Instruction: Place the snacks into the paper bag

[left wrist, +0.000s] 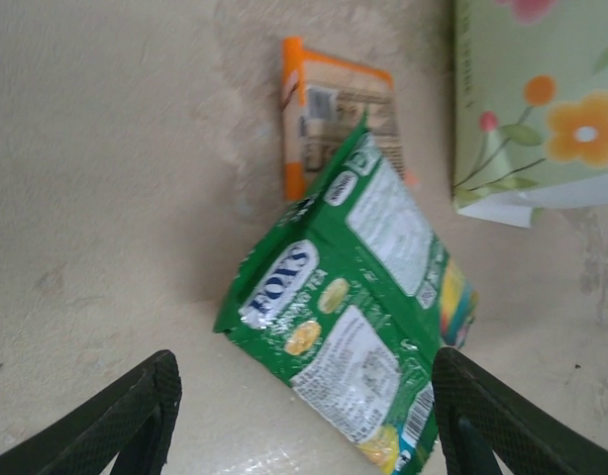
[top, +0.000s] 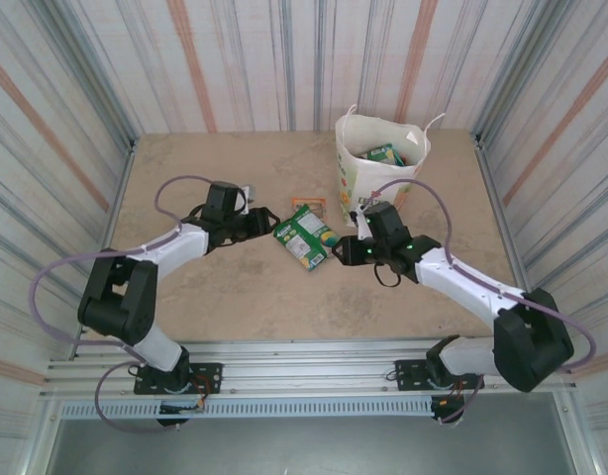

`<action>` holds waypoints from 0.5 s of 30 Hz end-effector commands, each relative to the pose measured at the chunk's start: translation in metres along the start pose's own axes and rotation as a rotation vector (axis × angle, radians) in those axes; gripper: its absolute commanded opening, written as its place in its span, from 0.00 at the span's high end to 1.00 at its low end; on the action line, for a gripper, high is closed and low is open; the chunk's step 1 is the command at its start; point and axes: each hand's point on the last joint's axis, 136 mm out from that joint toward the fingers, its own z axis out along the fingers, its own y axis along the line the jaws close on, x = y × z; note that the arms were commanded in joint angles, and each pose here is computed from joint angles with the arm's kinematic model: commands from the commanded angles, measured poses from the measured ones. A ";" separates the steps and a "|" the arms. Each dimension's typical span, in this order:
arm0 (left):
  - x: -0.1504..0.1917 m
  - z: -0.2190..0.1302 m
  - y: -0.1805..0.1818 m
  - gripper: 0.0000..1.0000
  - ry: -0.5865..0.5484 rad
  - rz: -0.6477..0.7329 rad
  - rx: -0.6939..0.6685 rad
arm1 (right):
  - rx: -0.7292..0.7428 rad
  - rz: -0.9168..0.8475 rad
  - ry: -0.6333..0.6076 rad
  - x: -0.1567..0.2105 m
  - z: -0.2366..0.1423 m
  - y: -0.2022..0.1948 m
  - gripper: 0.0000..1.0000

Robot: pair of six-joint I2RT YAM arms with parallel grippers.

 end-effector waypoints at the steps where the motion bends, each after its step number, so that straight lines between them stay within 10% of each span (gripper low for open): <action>1: 0.004 0.009 0.006 0.30 0.015 -0.048 0.027 | 0.014 0.010 -0.063 -0.010 0.017 0.002 0.49; 15: 0.014 0.037 0.031 0.31 0.090 -0.076 -0.001 | 0.060 0.007 -0.031 0.006 0.061 -0.012 0.51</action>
